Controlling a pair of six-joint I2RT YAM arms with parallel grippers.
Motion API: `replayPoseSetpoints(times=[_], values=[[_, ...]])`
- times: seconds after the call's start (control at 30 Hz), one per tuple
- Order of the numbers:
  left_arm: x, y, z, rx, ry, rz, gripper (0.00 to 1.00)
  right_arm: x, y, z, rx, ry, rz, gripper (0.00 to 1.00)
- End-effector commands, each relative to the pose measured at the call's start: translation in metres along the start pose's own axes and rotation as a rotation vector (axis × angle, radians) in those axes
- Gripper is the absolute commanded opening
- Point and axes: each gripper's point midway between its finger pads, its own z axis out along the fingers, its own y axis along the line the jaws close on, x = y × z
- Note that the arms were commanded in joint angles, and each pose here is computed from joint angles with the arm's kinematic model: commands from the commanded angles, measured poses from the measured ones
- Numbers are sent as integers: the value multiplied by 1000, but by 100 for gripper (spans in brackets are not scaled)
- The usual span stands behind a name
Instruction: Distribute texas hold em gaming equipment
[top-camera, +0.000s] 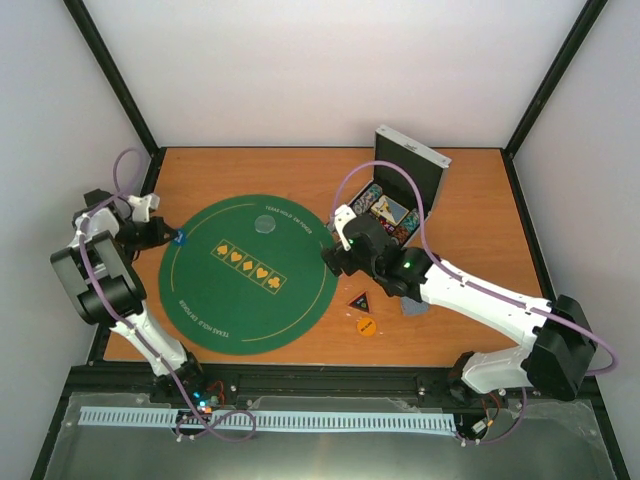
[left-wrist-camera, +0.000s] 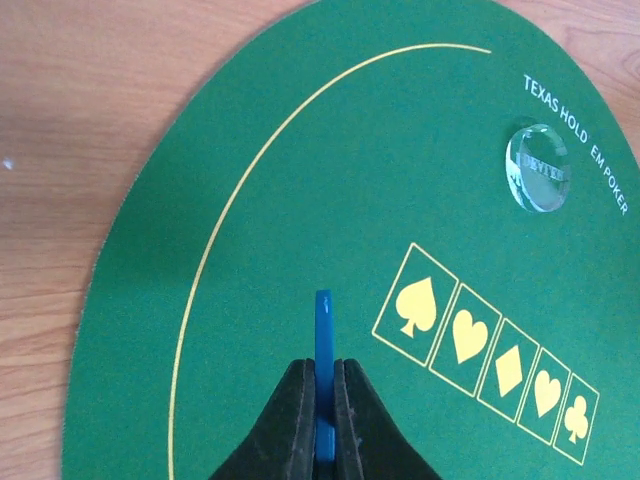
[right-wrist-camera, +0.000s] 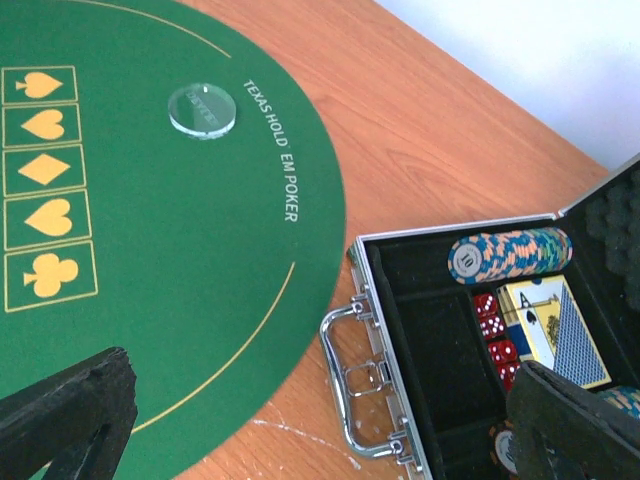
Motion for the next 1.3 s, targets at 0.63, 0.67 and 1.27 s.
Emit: replayPoseSetpoints(times=[0.63,0.67,1.27], values=[[57,-3,42,158,103,-66,1,20,-6,5,-12,25,25,100],[59,-1,41,156,103,-80,1,21,-6,5,-13,27,24,100],[101,66,32,-92,123,-198,6,23,-7,0,-14,34,17,100]])
